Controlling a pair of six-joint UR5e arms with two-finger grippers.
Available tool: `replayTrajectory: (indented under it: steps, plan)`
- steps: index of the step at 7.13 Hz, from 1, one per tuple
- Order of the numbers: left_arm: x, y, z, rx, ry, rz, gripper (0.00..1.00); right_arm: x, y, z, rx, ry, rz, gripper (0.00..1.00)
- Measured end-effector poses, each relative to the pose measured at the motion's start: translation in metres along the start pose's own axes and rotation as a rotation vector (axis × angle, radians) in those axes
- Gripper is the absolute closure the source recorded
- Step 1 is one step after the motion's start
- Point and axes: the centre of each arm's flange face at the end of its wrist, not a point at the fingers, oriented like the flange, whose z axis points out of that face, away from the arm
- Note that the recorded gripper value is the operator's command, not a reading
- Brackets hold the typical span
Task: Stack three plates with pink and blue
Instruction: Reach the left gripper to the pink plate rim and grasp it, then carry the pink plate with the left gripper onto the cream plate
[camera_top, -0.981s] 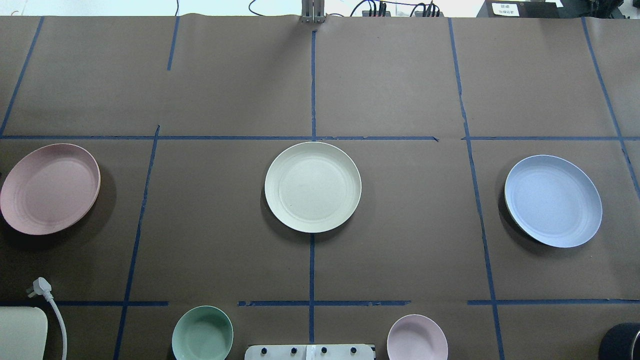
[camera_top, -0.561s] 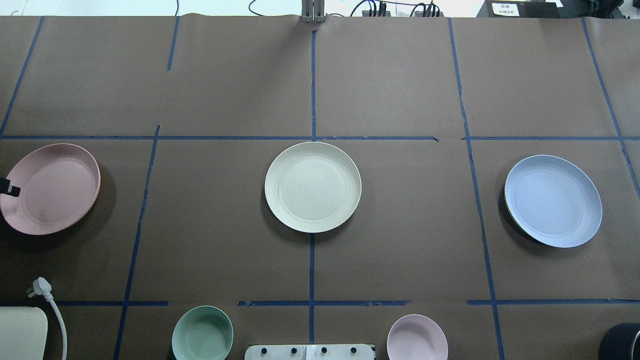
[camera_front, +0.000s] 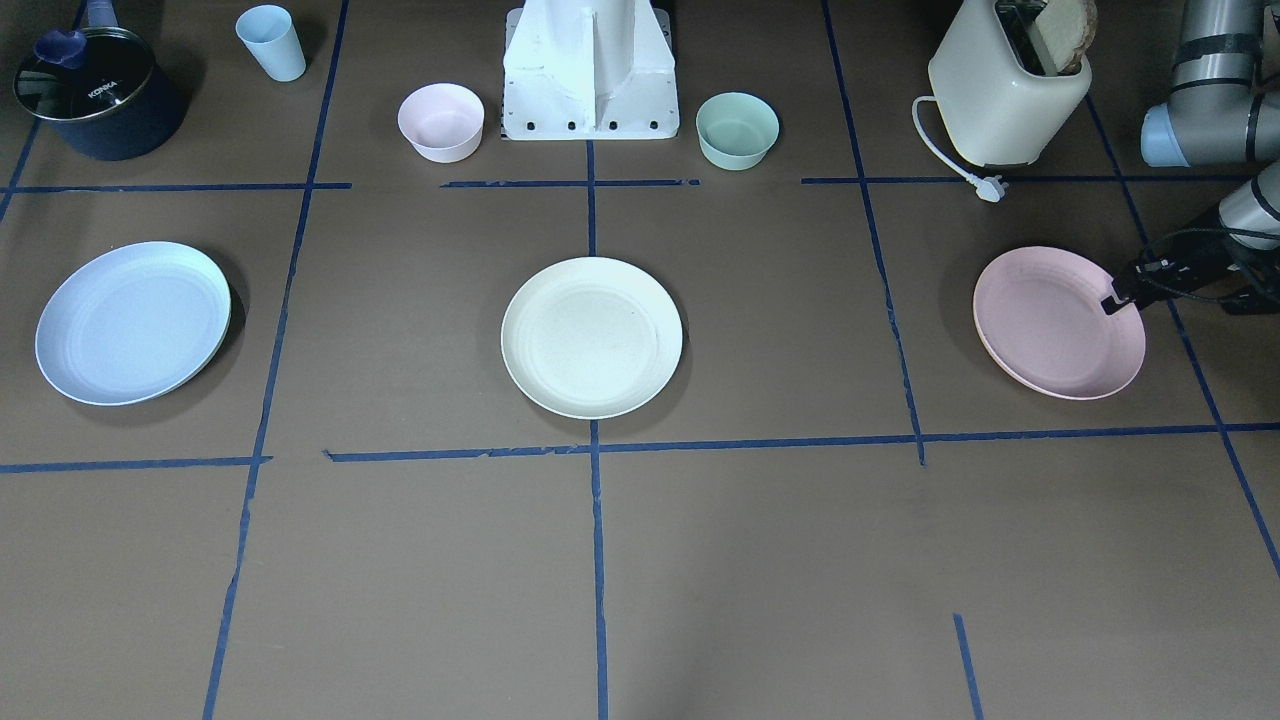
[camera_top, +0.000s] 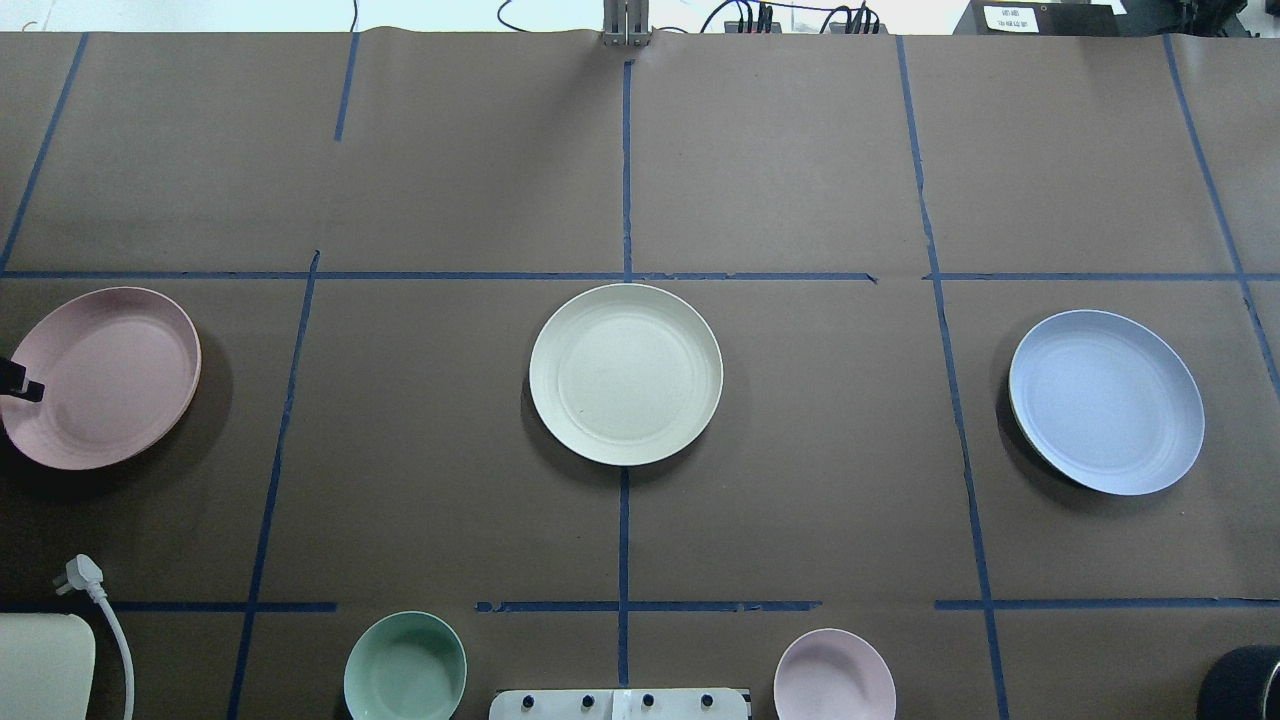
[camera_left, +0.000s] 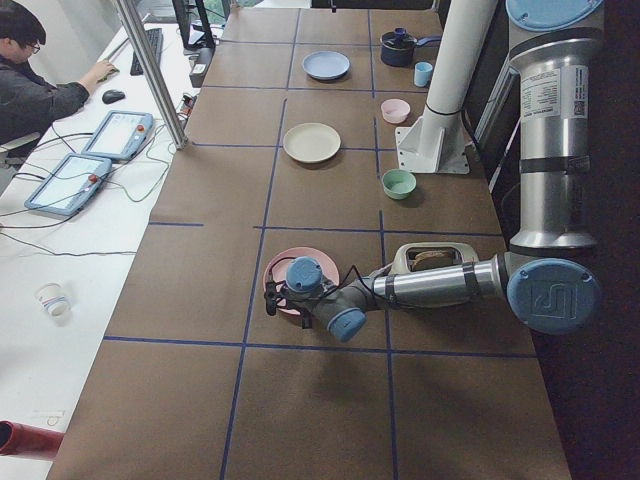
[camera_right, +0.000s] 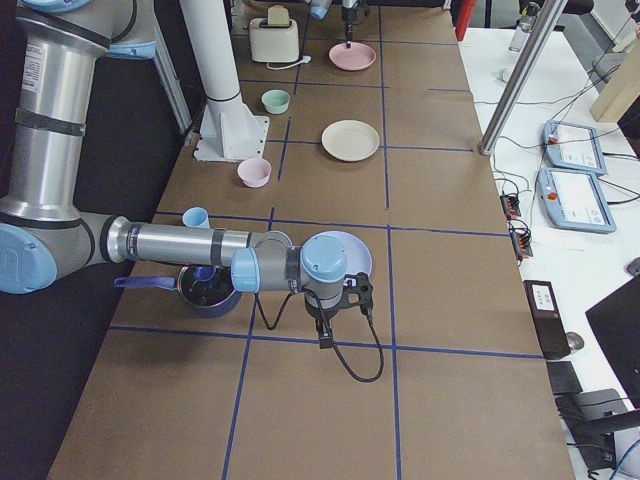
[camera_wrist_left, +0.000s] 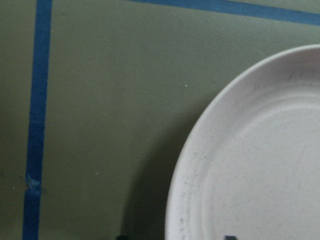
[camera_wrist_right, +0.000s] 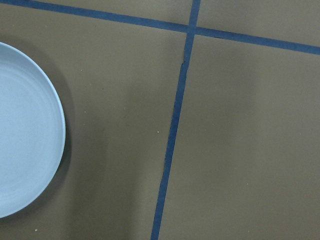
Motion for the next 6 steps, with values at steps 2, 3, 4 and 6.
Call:
replayTrajectory:
  steps: [2, 3, 4, 6]
  plan:
    - [0.01, -0.002, -0.005, 0.005, 0.016, -0.005, 1.0, 0.0, 0.0, 0.0, 0.0, 0.0, 0.001, 0.0]
    - [0.032, -0.006, -0.014, 0.009, 0.05, -0.025, 1.0, 0.0, 0.0, 0.0, 0.001, -0.001, 0.001, 0.0]
    - [0.071, -0.015, -0.028, 0.002, 0.114, -0.067, 1.0, 0.0, 0.0, 0.0, 0.001, -0.001, 0.001, 0.0]
    - [0.171, -0.035, -0.056, -0.009, 0.237, -0.111, 1.0, 0.0, 0.0, 0.0, 0.001, -0.002, 0.001, 0.0]
